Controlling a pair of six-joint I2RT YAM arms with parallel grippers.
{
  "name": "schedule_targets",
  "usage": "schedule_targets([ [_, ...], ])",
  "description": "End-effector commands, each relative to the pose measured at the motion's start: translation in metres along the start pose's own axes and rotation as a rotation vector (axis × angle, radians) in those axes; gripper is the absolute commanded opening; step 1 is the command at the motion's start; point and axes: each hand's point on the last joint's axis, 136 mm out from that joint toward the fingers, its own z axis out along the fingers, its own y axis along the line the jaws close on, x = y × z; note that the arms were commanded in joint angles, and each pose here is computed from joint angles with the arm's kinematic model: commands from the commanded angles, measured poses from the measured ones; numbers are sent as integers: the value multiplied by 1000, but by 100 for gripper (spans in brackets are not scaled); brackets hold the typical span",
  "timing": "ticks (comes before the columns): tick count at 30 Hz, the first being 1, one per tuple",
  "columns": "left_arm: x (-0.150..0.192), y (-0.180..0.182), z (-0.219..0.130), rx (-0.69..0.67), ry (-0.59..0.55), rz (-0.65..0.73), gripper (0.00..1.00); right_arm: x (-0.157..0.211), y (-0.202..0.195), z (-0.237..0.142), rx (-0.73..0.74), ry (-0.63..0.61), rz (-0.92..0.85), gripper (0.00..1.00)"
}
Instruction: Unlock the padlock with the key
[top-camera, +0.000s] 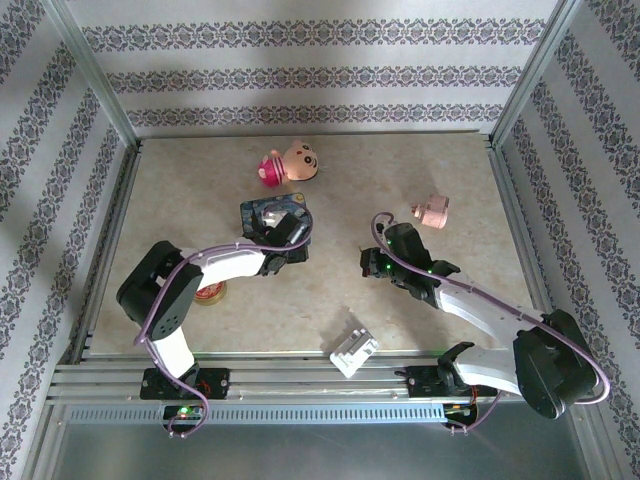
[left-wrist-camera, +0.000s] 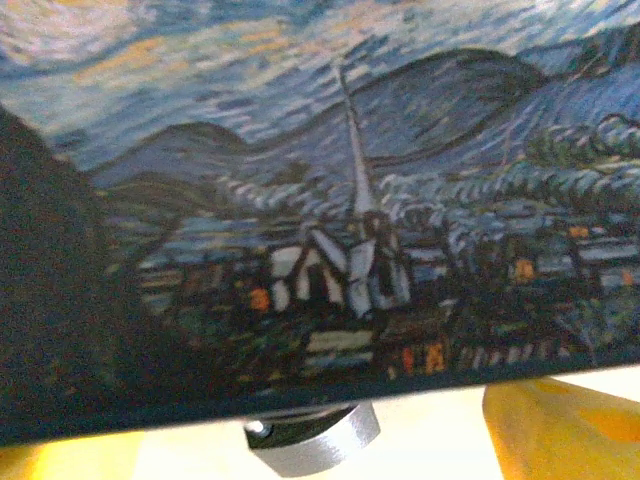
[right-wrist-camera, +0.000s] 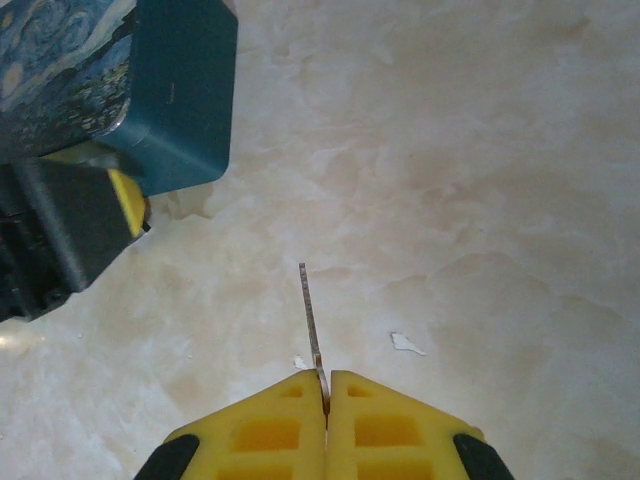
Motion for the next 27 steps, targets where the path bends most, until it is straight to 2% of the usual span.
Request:
schedule_targets([
  [1, -5, 0, 5, -52, -24, 52, 83, -12, 16, -1, -43, -23, -19, 0],
  [10, -5, 5, 15, -108, -35, 66, 74, -15, 18, 0, -45, -22, -28, 0],
  [20, -3, 7, 20, -116, -47, 71, 58, -11, 17, 1, -44, -19, -30, 0],
  [27, -6, 3, 26, -102, -76, 61, 56, -10, 16, -1, -46, -25, -29, 0],
])
